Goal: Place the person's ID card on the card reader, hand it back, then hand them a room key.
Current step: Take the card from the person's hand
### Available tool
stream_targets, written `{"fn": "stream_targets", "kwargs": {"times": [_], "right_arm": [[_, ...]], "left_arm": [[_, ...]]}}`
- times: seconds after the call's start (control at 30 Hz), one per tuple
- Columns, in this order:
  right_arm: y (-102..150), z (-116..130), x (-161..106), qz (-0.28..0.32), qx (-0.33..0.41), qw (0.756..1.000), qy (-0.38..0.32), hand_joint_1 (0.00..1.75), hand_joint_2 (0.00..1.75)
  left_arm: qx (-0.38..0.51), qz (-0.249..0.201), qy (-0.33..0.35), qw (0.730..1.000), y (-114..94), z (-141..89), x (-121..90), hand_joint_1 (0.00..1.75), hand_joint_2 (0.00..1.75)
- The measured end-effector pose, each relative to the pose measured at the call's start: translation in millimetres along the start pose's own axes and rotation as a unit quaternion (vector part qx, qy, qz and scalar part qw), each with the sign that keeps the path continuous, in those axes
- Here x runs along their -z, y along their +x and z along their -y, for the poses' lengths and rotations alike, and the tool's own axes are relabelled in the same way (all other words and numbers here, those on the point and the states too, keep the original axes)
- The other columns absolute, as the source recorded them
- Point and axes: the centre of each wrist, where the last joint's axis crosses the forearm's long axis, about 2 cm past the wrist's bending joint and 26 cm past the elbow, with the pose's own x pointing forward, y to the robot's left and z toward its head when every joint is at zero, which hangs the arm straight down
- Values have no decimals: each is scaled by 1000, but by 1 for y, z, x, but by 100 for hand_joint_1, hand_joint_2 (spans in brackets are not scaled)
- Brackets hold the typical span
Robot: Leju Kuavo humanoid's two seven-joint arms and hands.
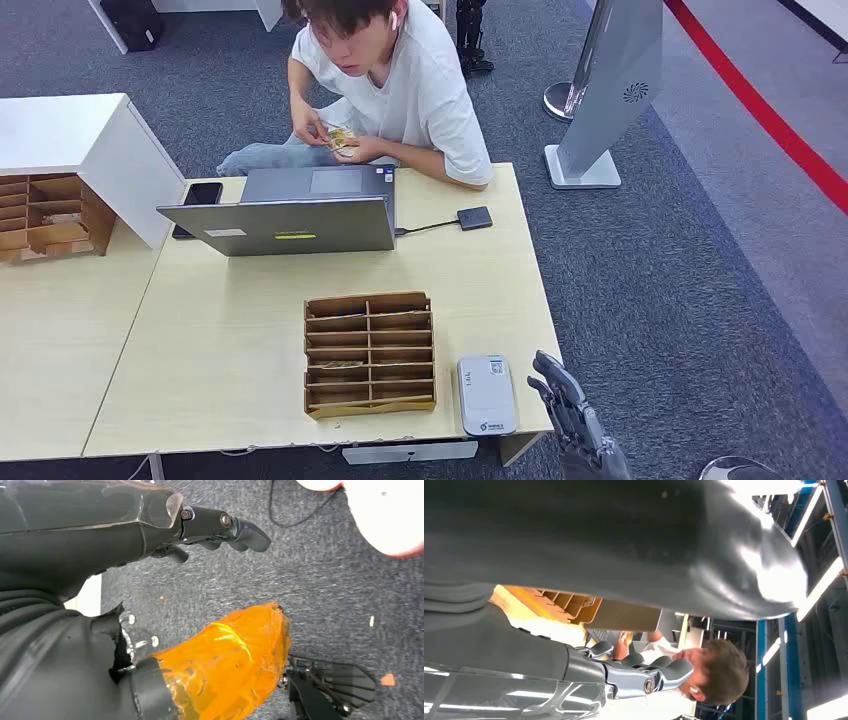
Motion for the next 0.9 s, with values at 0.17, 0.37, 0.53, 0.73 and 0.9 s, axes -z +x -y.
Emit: {"fn": "stream_targets", "kwargs": {"times": [0.17, 0.37, 0.53, 0.73, 0.9], "right_arm": [[0, 0, -1, 0, -4, 1000, -7, 0, 0], [0, 0, -1, 3, -4, 1000, -7, 0, 0], [0, 0, -1, 3, -4, 1000, -7, 0, 0], [0, 0, 0, 9, -14, 1000, -6, 0, 175], [0, 3, 7, 25, -35, 999, 14, 0, 175]], "left_arm": [[4, -2, 2, 1000, 0, -1, 0, 0, 0], [5, 5, 0, 1000, 0, -1, 0, 0, 0], [5, 10, -4, 1000, 0, 0, 0, 0, 0], [10, -3, -2, 1000, 0, 0, 0, 0, 0], [13, 0, -5, 1000, 1, 0, 0, 0, 0]]}}
